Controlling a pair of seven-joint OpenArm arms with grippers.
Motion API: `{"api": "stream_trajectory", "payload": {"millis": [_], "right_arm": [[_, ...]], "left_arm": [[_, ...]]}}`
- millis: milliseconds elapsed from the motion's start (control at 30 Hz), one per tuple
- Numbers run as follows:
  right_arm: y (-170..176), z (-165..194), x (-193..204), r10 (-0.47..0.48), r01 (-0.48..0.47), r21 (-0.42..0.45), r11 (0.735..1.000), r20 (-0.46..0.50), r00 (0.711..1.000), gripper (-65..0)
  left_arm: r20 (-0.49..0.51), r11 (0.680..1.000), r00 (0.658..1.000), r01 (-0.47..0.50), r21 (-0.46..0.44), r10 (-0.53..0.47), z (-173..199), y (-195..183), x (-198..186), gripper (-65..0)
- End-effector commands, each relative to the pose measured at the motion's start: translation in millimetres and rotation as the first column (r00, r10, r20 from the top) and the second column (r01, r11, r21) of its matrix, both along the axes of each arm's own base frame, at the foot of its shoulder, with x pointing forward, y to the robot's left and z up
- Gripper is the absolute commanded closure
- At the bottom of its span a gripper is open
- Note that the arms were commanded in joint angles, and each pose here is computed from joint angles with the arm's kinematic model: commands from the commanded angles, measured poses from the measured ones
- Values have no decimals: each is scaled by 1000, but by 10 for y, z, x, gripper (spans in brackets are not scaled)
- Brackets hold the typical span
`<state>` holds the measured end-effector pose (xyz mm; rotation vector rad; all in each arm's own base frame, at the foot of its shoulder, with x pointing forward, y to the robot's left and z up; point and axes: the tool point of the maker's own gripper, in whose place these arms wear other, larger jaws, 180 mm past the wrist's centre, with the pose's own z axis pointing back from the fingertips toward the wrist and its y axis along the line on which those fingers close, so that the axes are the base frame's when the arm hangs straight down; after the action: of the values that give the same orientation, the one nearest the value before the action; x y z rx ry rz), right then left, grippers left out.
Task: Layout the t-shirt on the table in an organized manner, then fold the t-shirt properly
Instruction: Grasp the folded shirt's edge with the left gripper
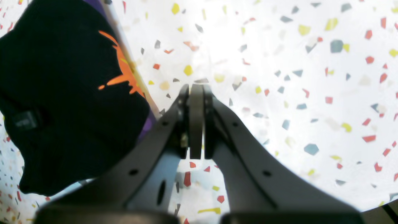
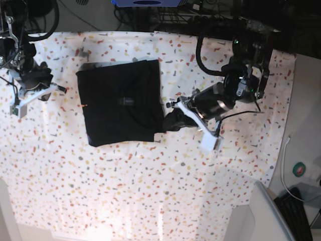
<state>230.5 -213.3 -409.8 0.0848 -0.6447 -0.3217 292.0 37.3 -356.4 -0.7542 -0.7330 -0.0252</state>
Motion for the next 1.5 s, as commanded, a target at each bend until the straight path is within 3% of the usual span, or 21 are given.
{"api": "stream_trajectory", "payload": {"millis": [0, 33, 67, 133, 200, 233, 267, 433, 533, 667, 867, 1067, 1100, 1133, 1200, 1333, 1400, 1467], "right_arm": [[-48, 108, 90, 6, -5, -19, 1000, 44, 999, 0], [-53, 109, 91, 5, -4, -19, 1000, 44, 999, 0], [-55, 109, 95, 4, -3, -19, 1000, 44, 999, 0], [-50, 107, 94, 6, -5, -19, 1000, 44, 999, 0], [-50, 110, 100, 6, -5, -19, 1000, 45, 999, 0], [-45, 108, 99, 7, -6, -18, 1000, 45, 999, 0], [-45, 108, 99, 7, -6, -18, 1000, 45, 999, 0], [-30, 102, 95, 11, -10, -17, 1000, 43, 999, 0], [-22, 94, 82, 14, -13, -16, 1000, 39, 999, 0], [-22, 86, 70, 14, -13, -16, 1000, 36, 999, 0], [-20, 83, 65, 15, -14, -16, 1000, 35, 999, 0], [-31, 87, 67, 12, -12, -17, 1000, 36, 999, 0], [-36, 89, 68, 11, -10, -17, 1000, 37, 999, 0], [-43, 86, 67, 9, -9, -18, 1000, 36, 999, 0], [-48, 88, 68, 8, -7, -19, 1000, 37, 999, 0], [-56, 96, 86, 6, -5, -19, 1000, 41, 999, 0], [-67, 80, 86, 3, -2, -20, 1000, 37, 999, 0], [-135, 63, 89, -12, 14, -29, 999, 37, 999, 0]], "left_arm": [[35, 1000, 999, -12, -22, 13, 122, 62, 45, 0], [16, 999, 1000, -21, -33, 21, 89, 103, -10, 0], [-5, 999, 999, -36, -38, 36, 38, 163, -59, -94], [-40, 997, 996, -79, -18, 78, -87, 322, -129, -352], [-67, 995, 993, -98, -3, 98, -196, 376, -168, -548], [-87, 994, 991, -107, -7, 106, -261, 371, -183, -622], [-104, 993, 988, -115, -14, 113, -318, 352, -194, -650], [-196, 987, 970, -154, -48, 142, -623, 250, -156, -650], [-201, 995, 978, -73, -62, 59, -747, 58, -184, -650], [-222, 1000, 975, 14, -11, -16, -946, -150, -258, -650], [-293, 999, 955, 47, 12, -41, -1214, -416, -436, -650], [-312, 998, 949, 60, 6, -55, -1272, -560, -379, -650], [-317, 998, 947, 61, 8, -56, -1289, -557, -368, -627], [-322, 998, 945, 61, 14, -53, -1309, -535, -355, -563], [-321, 997, 945, 66, 30, -53, -1327, -503, -322, -398], [-297, 990, 953, 101, 103, -66, -1318, -391, -188, 0], [-306, 970, 944, 177, 166, -120, -1323, -373, -163, 0], [-321, 924, 928, 279, 263, -189, -1355, -281, -151, 0]]}}
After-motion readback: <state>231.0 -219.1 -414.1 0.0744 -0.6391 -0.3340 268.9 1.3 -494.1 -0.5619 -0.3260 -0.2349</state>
